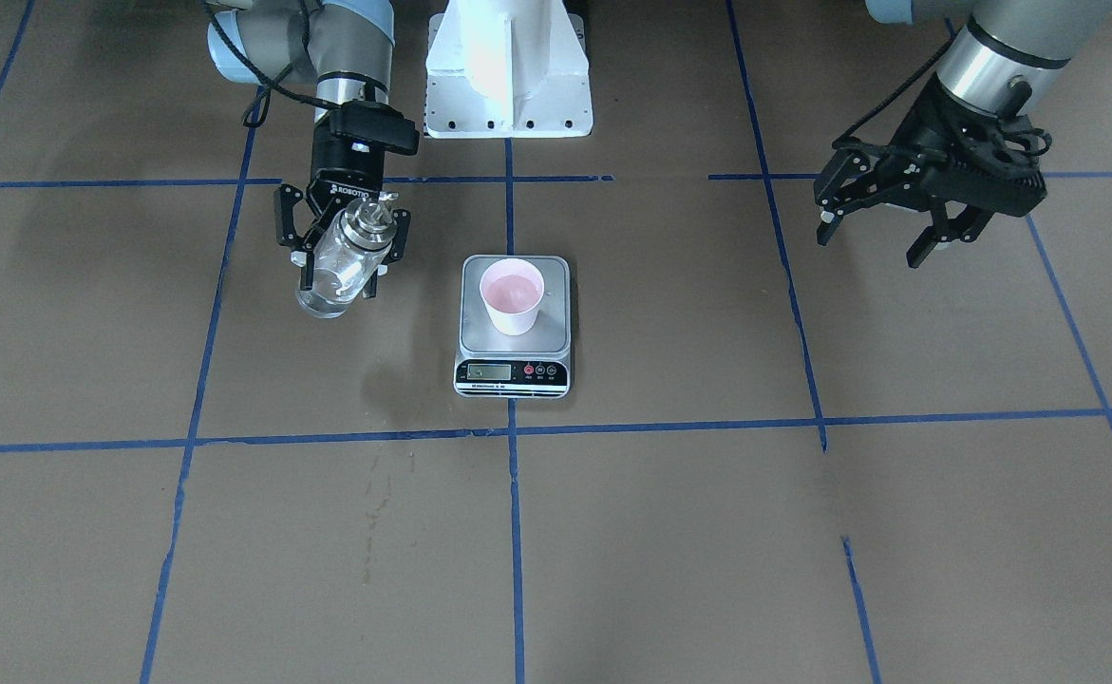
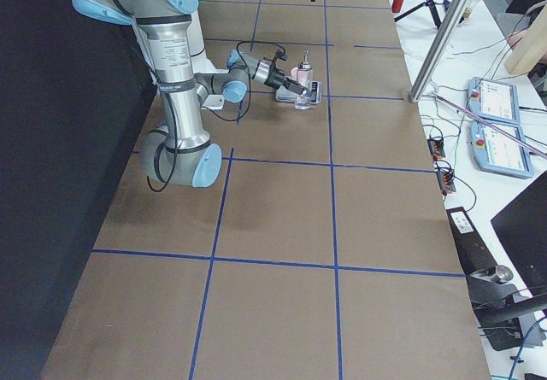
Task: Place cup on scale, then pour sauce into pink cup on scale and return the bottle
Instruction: 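Lift the bottle with the right gripper and carry it beside the pink cup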
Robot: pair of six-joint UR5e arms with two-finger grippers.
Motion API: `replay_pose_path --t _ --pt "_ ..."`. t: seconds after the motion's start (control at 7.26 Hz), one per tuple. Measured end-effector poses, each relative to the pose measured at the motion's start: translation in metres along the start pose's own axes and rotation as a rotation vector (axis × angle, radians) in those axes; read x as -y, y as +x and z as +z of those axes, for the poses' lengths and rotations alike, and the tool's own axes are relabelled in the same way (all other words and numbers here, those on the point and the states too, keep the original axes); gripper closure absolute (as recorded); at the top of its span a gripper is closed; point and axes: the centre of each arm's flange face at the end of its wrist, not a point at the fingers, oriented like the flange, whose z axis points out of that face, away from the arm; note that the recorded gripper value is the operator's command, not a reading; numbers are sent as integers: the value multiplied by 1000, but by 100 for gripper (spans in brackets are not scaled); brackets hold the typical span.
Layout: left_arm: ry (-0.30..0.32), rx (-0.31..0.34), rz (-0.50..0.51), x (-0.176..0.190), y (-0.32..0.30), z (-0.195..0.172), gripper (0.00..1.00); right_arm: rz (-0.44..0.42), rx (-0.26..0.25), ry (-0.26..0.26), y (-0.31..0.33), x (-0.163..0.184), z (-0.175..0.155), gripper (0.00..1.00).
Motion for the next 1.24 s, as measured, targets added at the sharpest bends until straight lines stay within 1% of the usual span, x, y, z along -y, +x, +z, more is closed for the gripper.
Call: replay_pose_path --t 0.14,0.28,0.41,0.55,0.83,1.1,1.24 --pt "0 1 -2 0 -1 0 0 -58 -9 15 -3 2 -3 100" --pt "0 2 -3 1 -1 0 0 -94 -17 21 -4 3 -3 100" --pt "1 2 -4 1 -2 0 0 -149 -30 22 -5 4 -3 100" --pt "1 2 -4 1 -2 0 0 -216 -44 21 -6 4 -2 100" --pt "1 2 -4 1 -2 0 0 -326 -54 11 -12 13 -3 100" --pt "0 3 -4 1 -2 0 0 -520 -72 -9 -15 18 1 100" --pt "0 3 -4 1 -2 0 0 -598 -83 -23 -16 14 5 100"
